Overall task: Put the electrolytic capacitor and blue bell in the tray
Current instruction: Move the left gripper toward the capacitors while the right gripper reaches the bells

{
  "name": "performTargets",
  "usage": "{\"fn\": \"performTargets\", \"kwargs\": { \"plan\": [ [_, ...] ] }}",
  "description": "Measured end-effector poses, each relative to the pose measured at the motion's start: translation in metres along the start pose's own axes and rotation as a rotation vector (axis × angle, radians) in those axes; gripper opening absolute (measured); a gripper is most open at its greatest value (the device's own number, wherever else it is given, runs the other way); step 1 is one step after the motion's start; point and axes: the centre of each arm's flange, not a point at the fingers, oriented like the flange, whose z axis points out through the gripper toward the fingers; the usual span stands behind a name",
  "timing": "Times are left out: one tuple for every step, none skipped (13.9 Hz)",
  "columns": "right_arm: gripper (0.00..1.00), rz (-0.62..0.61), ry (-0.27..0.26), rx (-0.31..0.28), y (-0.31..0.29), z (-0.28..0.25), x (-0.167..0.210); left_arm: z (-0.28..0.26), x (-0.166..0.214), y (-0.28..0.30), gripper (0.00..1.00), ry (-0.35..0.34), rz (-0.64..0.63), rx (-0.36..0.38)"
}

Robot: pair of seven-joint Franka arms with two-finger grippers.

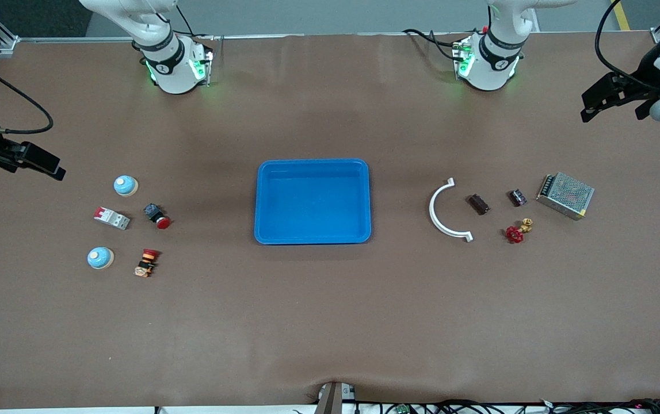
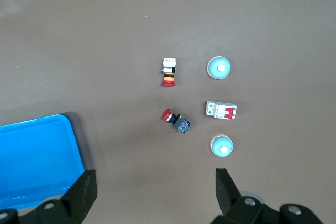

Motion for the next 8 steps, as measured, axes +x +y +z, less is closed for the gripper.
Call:
{"fn": "performTargets", "kwargs": {
  "plan": [
    [1.00, 0.000, 0.000, 0.000, 0.000, 0.000, 0.000, 0.000, 0.000, 0.000, 1.00, -0.001, 0.000, 0.000],
    [1.00, 0.000, 0.000, 0.000, 0.000, 0.000, 0.000, 0.000, 0.000, 0.000, 1.00, -0.002, 0.000, 0.000],
    [1.00, 0.000, 0.000, 0.000, 0.000, 0.000, 0.000, 0.000, 0.000, 0.000, 1.00, -0.003, 0.000, 0.000],
    [1.00, 0.000, 0.000, 0.000, 0.000, 0.000, 0.000, 0.001, 0.000, 0.000, 1.00, -0.005, 0.000, 0.000],
    [1.00, 0.000, 0.000, 0.000, 0.000, 0.000, 0.000, 0.003, 0.001, 0.000, 1.00, -0.011, 0.000, 0.001],
    [1.00, 0.000, -0.001, 0.000, 0.000, 0.001, 0.000, 0.007, 0.003, 0.000, 1.00, -0.020, -0.001, 0.001],
    [1.00, 0.000, -0.001, 0.000, 0.000, 0.001, 0.000, 0.014, 0.006, -0.001, 1.00, -0.036, -0.002, 0.002],
    [1.00, 0.000, -0.001, 0.000, 0.000, 0.001, 0.000, 0.024, 0.010, -0.002, 1.00, -0.059, -0.004, 0.003]
  ]
}}
